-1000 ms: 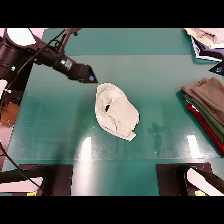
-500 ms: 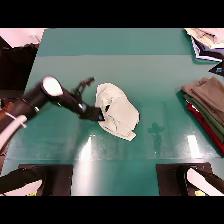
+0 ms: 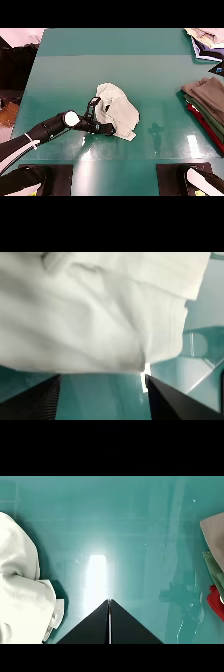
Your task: Fold the shirts.
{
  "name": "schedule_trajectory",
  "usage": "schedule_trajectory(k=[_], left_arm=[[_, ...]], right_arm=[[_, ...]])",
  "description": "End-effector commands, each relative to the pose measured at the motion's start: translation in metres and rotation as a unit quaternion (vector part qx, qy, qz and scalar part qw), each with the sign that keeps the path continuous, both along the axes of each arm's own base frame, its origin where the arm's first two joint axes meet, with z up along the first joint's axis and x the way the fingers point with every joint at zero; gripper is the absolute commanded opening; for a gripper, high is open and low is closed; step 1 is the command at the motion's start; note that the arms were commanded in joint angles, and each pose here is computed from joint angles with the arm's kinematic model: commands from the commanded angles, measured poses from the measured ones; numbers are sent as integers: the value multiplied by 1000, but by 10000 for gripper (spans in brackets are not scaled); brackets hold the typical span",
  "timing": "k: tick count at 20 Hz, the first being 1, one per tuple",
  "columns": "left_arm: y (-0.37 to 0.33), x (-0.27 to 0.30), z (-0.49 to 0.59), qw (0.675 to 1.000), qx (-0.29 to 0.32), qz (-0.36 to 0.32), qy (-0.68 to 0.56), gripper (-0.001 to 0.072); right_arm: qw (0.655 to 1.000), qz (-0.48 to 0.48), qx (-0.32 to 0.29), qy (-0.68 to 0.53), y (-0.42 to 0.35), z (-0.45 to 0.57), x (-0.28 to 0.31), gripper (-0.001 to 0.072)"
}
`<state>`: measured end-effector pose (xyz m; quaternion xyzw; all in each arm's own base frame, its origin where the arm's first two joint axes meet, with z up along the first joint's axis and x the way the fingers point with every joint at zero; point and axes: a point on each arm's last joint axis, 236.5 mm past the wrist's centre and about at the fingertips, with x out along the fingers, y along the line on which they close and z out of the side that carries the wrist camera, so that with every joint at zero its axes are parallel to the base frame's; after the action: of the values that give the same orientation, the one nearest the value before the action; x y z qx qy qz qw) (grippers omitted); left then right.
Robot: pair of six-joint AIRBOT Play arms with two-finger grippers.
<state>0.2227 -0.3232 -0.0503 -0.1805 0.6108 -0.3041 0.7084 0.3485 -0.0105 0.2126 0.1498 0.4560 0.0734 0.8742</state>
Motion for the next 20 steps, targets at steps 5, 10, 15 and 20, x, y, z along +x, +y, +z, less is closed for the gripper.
schedule_trajectory(k=[5, 10, 15, 20], left_arm=[[-1, 4, -23, 998, 10, 47, 27, 605], [-5, 7, -14, 999, 1, 38, 13, 29], [5, 15, 11, 999, 29, -30, 1, 27], [81, 56, 84, 974, 168, -111, -107, 28]], right_arm=[[1000, 3, 0, 8, 1, -2, -3, 21], [1000, 3, 0, 8, 1, -2, -3, 21], [1000, 10, 3, 21, 4, -5, -9, 21], [993, 75, 71, 53, 66, -43, -24, 28]])
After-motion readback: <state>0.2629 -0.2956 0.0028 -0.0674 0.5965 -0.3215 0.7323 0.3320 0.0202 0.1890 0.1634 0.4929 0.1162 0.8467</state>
